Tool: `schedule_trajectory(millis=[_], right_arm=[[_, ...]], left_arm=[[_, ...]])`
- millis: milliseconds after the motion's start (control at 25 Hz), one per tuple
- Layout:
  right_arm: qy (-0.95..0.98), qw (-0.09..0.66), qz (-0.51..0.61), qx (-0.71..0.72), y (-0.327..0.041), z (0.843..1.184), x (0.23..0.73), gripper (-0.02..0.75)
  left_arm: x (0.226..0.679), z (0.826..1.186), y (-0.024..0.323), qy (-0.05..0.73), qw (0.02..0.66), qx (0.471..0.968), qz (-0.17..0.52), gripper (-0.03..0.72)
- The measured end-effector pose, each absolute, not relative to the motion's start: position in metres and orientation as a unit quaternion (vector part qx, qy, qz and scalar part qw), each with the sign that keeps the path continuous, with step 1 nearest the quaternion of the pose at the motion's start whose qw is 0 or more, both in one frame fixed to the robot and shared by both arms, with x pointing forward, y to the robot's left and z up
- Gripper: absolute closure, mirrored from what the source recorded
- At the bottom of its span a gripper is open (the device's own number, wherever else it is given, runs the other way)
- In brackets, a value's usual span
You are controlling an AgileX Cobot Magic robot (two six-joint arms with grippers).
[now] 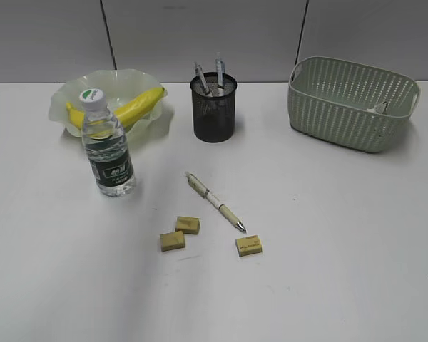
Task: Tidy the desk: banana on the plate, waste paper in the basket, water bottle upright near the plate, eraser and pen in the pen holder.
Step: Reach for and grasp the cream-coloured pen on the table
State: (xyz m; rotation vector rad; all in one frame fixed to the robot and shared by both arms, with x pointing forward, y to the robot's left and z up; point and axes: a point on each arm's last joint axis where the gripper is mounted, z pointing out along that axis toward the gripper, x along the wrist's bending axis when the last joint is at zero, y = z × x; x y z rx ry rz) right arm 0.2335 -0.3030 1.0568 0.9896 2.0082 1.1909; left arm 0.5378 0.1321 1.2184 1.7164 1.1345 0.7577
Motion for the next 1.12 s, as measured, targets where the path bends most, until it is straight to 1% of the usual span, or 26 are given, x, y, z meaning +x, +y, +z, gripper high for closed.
schedule_trajectory(millis=[200,360,480,640,840,960,1120], right_arm=[[0.767,0.291,0.433,0.374,-0.300,1.057,0.239,0.196],[0.785,0.278,0.406,0.375,-0.289,1.063,0.257,0.196],[0.789,0.276,0.405,0.370,-0.277,1.069,0.276,0.196],[0.789,0.276,0.408,0.366,-0.259,1.073,0.303,0.196],[0.796,0.273,0.399,0.365,-0.239,1.081,0.337,0.196],[0.804,0.263,0.385,0.368,-0.229,1.085,0.354,0.196],[0.808,0.260,0.379,0.369,-0.223,1.087,0.364,0.196]], left_arm=[[0.498,1.238,0.163,0.472,0.394,0.724,0.312,0.289],[0.469,1.243,0.184,0.498,0.339,0.741,0.296,0.289],[0.448,1.239,0.198,0.514,0.299,0.754,0.278,0.289],[0.423,1.227,0.211,0.511,0.286,0.767,0.262,0.289],[0.373,1.195,0.239,0.511,0.282,0.775,0.243,0.289],[0.337,1.164,0.259,0.508,0.292,0.775,0.237,0.289],[0.302,1.108,0.277,0.502,0.314,0.772,0.229,0.289]])
